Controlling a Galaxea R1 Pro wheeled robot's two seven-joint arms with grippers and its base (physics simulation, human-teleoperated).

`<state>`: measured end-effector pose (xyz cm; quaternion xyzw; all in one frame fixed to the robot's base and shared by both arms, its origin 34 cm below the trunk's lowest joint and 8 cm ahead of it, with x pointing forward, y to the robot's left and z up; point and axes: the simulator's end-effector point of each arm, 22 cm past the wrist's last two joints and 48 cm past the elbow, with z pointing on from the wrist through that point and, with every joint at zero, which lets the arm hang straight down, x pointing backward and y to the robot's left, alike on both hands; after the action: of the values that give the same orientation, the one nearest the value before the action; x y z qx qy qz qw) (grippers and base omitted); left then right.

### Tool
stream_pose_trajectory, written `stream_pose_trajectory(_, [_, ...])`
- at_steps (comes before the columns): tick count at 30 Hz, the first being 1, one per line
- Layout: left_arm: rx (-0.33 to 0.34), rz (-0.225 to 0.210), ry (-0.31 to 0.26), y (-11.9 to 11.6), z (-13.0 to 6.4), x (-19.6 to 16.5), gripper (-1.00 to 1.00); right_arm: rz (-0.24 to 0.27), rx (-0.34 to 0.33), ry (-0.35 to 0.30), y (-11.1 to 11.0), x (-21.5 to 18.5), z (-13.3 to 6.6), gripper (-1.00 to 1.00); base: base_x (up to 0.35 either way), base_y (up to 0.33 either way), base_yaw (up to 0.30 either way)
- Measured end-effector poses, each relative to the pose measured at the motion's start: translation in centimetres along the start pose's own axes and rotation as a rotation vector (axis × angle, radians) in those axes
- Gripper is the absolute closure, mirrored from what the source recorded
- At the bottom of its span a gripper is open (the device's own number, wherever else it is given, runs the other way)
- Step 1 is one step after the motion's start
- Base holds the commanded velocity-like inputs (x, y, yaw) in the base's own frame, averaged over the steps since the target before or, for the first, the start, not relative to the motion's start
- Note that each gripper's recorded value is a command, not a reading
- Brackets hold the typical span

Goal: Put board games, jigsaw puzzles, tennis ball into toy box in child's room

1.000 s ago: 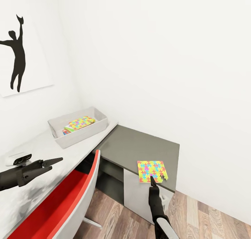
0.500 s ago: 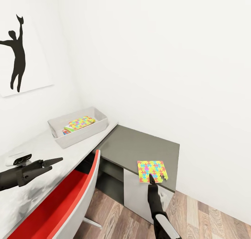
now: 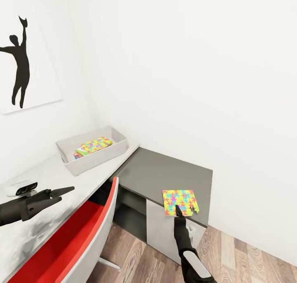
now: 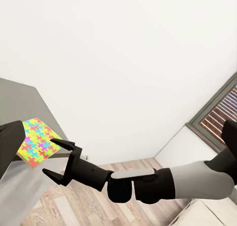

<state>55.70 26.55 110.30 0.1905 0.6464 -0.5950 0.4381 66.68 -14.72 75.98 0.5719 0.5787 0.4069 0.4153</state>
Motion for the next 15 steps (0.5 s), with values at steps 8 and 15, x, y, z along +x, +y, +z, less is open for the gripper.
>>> stream_pose_trajectory(8, [0.0,0.0,0.0,0.18,-0.01,0.19,-1.0,0.0,0.001,0.0,-0.23,-0.01,0.15,-1.0,0.0,0.0,0.0])
stream_pose_trajectory(15, [0.0,0.001,0.0,0.35,-0.03,0.39,-1.0,0.0,-0.003,-0.001,-0.25,-0.01,0.41,-1.0,0.0,0.0,0.0])
